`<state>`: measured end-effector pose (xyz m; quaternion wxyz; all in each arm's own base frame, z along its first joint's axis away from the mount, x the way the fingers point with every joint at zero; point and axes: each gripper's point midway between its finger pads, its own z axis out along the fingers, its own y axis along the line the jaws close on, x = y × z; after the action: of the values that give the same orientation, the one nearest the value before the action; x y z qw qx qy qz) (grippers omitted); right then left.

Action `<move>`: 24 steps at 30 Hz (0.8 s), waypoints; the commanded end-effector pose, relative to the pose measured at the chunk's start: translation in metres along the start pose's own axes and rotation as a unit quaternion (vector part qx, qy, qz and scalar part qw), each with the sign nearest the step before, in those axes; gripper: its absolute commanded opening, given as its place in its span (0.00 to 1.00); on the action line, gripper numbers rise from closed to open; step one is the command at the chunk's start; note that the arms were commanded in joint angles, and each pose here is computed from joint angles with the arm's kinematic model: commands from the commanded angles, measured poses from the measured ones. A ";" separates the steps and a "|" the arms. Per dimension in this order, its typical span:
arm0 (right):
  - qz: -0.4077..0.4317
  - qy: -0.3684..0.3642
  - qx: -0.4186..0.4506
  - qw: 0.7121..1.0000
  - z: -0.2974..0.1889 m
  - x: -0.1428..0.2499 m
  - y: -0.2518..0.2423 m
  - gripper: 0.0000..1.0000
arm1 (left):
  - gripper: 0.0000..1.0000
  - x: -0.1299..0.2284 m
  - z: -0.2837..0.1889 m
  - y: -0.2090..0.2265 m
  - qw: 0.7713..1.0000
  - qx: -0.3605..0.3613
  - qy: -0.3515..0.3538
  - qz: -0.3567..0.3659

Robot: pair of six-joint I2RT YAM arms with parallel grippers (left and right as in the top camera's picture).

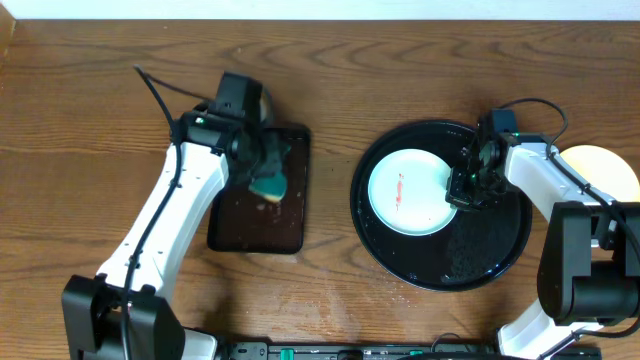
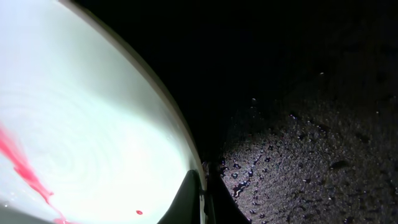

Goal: Clean dirty plates on tray and stack at the side
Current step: 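Grasp the green sponge with the left gripper and carry it to the plate, then scrub the pale green plate with the sponge while the right gripper holds its rim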

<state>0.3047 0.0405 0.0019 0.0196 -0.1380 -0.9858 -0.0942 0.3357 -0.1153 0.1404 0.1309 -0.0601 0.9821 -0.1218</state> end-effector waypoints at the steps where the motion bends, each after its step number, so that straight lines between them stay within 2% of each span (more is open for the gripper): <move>1: 0.002 0.016 0.006 1.000 0.012 0.010 0.001 0.01 | 0.07 -0.002 -0.013 -0.050 0.997 0.067 -0.017 0.027; 7: -0.015 0.009 0.003 1.000 0.012 0.006 0.002 0.01 | 0.07 0.022 0.015 -0.136 0.988 0.122 -0.018 0.093; 13: -0.019 0.009 0.003 1.000 0.012 0.007 0.002 0.01 | 0.08 0.055 0.081 -0.202 0.981 0.154 0.005 0.116; 19: -0.018 0.012 0.004 1.000 0.012 0.008 0.002 0.01 | 0.07 0.078 0.140 -0.228 0.976 0.188 0.045 0.102; 24: -0.020 0.012 0.004 1.000 0.012 0.008 0.003 0.01 | 0.07 0.095 0.179 -0.213 0.980 0.161 0.084 0.084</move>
<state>0.3070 0.0409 0.0015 0.0137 -0.1372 -0.9858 -0.0959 0.3162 -0.3744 0.0167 0.0925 0.0712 0.9549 -0.2729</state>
